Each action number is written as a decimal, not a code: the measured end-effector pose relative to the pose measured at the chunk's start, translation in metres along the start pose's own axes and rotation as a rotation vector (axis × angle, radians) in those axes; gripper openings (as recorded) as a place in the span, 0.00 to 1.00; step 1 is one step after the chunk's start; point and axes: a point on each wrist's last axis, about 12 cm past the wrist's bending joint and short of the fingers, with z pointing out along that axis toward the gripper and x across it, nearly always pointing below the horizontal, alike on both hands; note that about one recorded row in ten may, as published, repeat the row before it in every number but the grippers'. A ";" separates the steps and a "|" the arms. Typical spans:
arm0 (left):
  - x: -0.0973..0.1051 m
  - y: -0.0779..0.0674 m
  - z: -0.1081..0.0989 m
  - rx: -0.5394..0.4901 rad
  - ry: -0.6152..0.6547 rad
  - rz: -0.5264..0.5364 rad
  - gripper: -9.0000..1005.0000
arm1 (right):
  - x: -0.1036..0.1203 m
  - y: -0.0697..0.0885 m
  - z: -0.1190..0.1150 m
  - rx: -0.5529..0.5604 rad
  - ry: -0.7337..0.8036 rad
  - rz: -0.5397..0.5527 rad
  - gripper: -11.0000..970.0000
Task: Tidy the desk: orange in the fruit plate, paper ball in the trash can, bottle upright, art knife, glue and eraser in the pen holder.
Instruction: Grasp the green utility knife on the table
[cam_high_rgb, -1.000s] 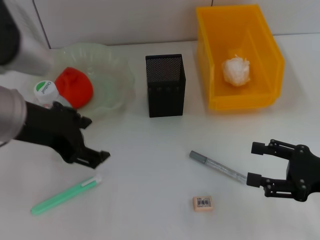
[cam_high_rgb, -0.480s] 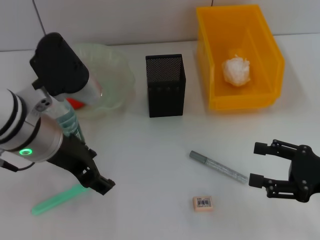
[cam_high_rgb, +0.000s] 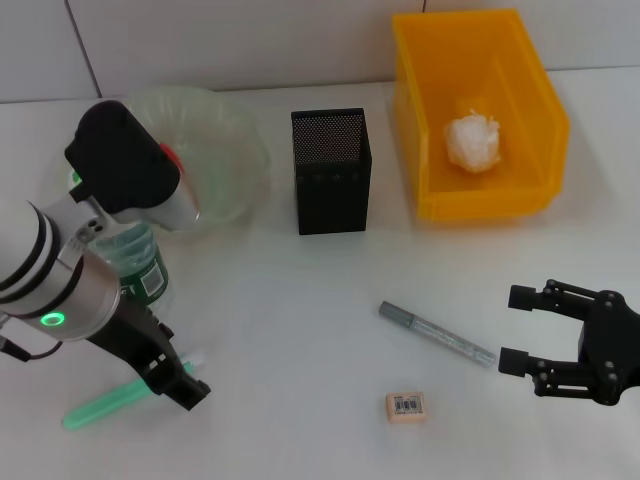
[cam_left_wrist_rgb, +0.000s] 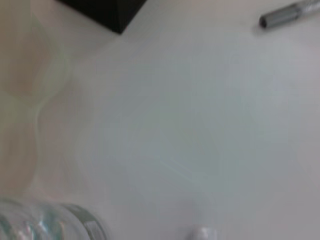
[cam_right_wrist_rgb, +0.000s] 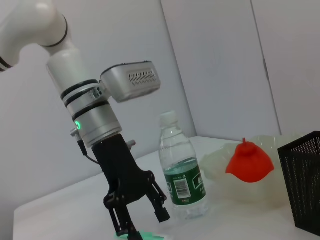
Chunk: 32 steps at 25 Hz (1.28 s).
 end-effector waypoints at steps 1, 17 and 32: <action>0.002 0.000 0.002 0.001 0.014 -0.003 0.79 | 0.000 0.000 0.000 0.000 0.000 0.000 0.87; 0.005 -0.001 0.012 -0.034 0.072 0.022 0.76 | 0.005 0.002 -0.001 0.003 0.015 0.002 0.87; 0.004 -0.001 0.019 -0.048 0.088 0.030 0.69 | 0.005 0.003 -0.001 0.000 0.013 -0.005 0.87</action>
